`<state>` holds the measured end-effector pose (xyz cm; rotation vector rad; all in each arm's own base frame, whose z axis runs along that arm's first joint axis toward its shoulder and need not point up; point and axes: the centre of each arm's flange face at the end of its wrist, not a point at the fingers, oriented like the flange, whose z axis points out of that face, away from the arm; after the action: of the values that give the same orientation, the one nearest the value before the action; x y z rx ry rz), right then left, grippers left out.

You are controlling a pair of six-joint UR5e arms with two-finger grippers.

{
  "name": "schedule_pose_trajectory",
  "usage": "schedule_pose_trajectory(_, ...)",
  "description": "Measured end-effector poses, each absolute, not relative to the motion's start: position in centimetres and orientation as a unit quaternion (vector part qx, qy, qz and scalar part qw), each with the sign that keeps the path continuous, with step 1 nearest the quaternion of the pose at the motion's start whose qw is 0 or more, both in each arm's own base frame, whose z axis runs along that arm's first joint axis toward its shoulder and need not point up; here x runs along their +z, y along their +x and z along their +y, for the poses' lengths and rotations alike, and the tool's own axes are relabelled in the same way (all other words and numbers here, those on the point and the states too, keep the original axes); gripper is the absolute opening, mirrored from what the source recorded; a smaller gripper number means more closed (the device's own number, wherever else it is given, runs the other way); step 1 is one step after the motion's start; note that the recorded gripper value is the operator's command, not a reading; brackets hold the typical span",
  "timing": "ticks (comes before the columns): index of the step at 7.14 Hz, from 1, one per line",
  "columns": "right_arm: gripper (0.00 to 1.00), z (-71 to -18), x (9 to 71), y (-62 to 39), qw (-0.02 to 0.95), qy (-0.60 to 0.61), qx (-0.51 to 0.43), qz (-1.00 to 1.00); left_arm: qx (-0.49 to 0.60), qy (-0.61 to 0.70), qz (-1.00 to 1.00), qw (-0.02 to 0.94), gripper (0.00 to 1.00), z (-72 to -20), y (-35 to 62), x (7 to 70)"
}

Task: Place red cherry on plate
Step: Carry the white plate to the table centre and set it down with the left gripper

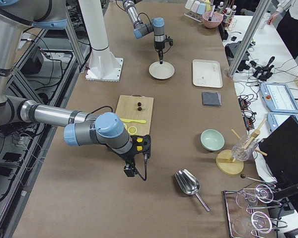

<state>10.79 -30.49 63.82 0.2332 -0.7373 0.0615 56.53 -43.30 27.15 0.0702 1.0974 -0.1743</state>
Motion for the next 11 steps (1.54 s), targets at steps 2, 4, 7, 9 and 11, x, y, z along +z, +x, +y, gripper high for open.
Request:
schedule_pose_trajectory(2,1.0,-30.5,63.8,10.8,0.926,0.114,0.03,-0.359,-0.079,0.038,0.528,0.845,0.98,-43.4,56.1,27.1)
schedule_pose_trajectory(4,1.0,-30.5,63.8,10.8,0.926,0.114,0.03,-0.36,-0.08,0.044,0.535,0.84,0.98,-44.2,52.5,27.5)
schedule_pose_trajectory(7,1.0,-30.4,63.8,10.8,0.924,0.114,0.031,-0.363,-0.053,0.046,0.518,0.852,0.98,-49.0,39.0,29.1)
schedule_pose_trajectory(9,1.0,-30.4,63.8,10.8,0.924,0.113,0.031,-0.363,0.009,0.076,0.476,0.876,0.98,-51.8,28.6,34.0)
schedule_pose_trajectory(11,1.0,-30.4,63.8,10.8,0.924,0.114,0.031,-0.363,0.061,0.098,0.443,0.889,0.98,-53.1,17.2,42.1)
